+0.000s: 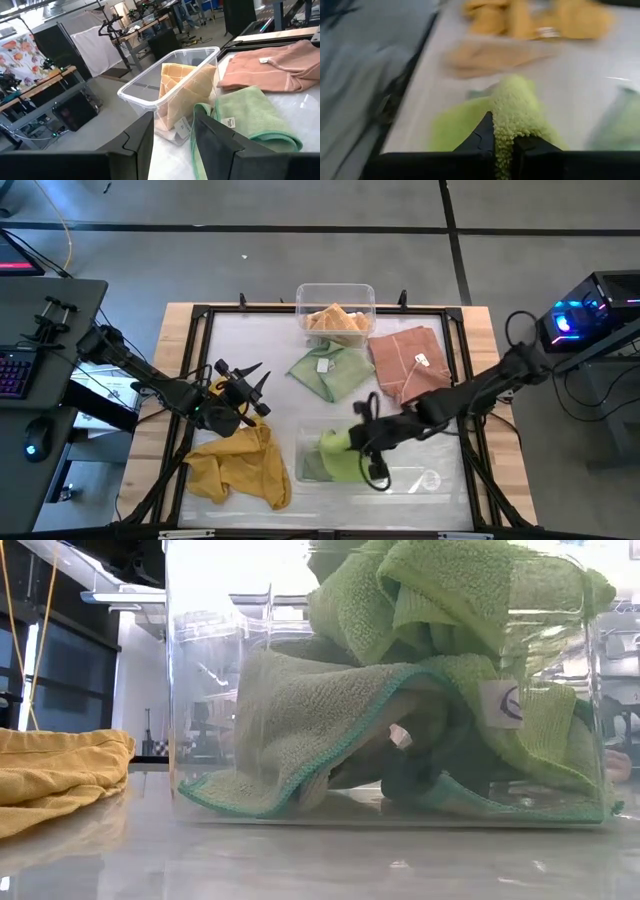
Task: Sort towels by color in basket
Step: Put the light green towel into the bottom transparent bin
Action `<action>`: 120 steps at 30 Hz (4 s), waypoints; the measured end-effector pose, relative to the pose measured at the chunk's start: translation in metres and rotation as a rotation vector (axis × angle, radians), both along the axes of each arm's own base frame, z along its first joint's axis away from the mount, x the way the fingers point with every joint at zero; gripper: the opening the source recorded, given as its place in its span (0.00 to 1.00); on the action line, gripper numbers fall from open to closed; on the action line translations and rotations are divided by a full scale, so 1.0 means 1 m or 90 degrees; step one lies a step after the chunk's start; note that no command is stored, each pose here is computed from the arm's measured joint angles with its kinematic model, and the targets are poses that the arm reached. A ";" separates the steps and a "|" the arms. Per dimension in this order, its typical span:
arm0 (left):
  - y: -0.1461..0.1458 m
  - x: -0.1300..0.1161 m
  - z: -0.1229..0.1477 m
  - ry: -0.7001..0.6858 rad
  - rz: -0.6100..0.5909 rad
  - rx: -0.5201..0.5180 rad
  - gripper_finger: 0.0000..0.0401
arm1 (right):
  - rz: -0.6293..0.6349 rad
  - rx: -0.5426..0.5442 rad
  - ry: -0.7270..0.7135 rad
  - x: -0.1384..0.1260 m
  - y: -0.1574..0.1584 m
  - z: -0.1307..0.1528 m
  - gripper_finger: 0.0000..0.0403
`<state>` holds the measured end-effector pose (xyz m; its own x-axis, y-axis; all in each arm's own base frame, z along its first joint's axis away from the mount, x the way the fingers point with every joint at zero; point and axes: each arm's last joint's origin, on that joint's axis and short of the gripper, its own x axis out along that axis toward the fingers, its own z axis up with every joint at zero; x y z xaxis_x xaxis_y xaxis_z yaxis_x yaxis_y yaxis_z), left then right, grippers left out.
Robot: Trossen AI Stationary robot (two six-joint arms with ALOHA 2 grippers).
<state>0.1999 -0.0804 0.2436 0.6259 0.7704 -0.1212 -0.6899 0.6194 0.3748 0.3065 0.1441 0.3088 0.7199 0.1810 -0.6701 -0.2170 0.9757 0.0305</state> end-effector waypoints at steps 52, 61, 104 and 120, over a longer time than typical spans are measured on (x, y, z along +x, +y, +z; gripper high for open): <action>0.002 -0.002 -0.007 0.005 0.001 -0.018 0.32 | -0.003 0.113 0.086 0.004 -0.011 -0.029 0.06; 0.002 -0.002 -0.008 0.004 0.000 -0.019 0.32 | -0.022 0.152 0.214 -0.010 -0.013 0.002 0.26; 0.002 -0.002 -0.008 0.003 0.000 -0.022 0.32 | 0.121 -0.012 0.141 0.047 -0.023 -0.043 0.29; 0.002 -0.002 -0.007 -0.010 0.001 -0.033 0.32 | 0.243 0.013 0.095 0.070 -0.010 -0.066 0.29</action>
